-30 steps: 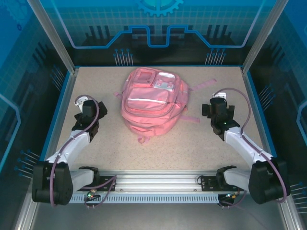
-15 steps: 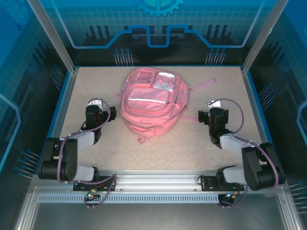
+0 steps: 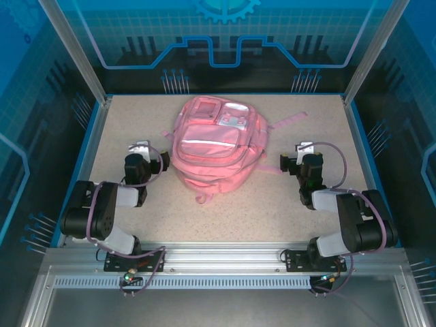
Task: Pack the student bag
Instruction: Reset both arms
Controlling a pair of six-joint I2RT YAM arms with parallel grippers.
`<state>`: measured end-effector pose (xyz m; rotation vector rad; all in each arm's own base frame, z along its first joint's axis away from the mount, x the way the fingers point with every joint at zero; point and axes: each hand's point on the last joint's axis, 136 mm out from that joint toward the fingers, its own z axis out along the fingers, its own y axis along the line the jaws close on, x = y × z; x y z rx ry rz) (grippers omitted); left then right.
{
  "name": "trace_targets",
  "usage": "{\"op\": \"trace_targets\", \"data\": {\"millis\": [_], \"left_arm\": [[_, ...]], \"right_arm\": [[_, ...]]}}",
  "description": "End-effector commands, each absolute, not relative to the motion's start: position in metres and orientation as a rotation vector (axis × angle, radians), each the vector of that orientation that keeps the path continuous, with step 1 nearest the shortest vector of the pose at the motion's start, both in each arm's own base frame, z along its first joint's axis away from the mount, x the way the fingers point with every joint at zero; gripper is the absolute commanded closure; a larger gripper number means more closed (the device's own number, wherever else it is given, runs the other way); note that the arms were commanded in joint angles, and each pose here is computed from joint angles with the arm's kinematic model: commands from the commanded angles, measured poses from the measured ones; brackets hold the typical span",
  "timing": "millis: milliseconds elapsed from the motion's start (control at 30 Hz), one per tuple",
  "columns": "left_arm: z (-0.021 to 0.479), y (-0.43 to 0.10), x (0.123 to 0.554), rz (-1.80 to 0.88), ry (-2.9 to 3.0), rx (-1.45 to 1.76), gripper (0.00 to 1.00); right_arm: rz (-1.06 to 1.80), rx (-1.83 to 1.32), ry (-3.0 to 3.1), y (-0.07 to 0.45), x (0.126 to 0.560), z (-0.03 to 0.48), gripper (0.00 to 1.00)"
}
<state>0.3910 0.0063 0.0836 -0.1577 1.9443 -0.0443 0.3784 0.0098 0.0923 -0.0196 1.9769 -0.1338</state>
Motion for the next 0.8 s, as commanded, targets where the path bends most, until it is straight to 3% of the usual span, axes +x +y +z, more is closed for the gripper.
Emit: {"op": "trace_targets", "data": {"millis": [0,767], "left_arm": [[0.096,0.011,0.396,0.011,1.884,-0.156,0.01],[0.096,0.008,0.397,0.001,1.892,-0.139,0.01]], "right_arm": [[-0.114,-0.013,1.918,0.009,0.388,0.106,0.0],[-0.128,-0.007,1.941,0.008,0.393,0.096,0.0]]}}
